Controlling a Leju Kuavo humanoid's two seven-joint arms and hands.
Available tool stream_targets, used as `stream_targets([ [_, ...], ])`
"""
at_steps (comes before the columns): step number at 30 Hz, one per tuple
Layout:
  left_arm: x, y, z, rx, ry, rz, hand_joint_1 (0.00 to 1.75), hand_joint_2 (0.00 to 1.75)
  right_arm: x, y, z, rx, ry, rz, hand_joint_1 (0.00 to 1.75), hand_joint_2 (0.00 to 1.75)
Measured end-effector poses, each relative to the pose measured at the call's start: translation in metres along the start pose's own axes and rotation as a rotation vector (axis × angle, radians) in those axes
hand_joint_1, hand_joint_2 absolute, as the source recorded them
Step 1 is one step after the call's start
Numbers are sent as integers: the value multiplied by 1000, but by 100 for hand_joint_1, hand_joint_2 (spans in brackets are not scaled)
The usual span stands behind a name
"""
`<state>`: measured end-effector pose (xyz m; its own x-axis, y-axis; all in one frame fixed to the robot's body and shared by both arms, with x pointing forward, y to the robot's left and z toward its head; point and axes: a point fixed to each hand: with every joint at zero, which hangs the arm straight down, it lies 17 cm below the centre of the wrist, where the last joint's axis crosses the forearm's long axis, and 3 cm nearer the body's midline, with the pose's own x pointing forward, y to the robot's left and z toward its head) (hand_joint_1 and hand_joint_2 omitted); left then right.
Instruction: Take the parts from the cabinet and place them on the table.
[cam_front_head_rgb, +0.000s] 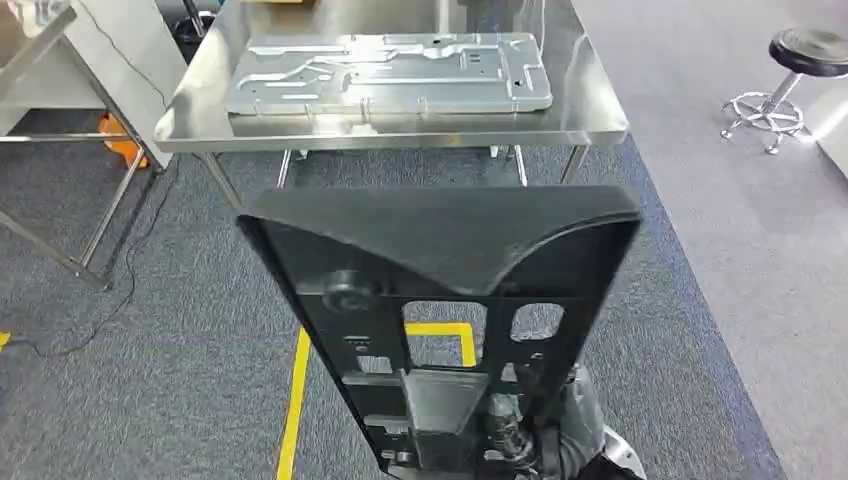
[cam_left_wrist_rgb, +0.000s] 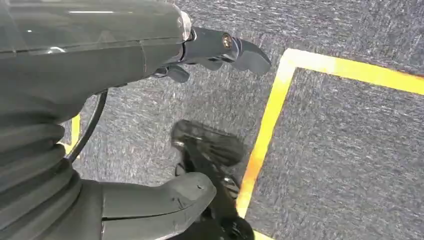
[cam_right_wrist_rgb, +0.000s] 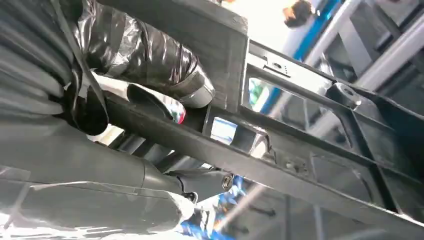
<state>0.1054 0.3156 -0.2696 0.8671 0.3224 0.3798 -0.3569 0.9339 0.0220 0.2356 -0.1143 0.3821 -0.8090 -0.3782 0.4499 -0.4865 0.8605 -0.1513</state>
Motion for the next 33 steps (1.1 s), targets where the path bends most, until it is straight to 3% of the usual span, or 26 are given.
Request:
stream_targets([
  [10, 0, 9, -1, 16, 7, 27, 0, 175, 30, 7, -13, 12, -101, 92, 175, 175],
  [33, 1, 13, -1, 15, 3, 8, 0, 175, 28, -1, -10, -33, -79, 71, 175, 175],
])
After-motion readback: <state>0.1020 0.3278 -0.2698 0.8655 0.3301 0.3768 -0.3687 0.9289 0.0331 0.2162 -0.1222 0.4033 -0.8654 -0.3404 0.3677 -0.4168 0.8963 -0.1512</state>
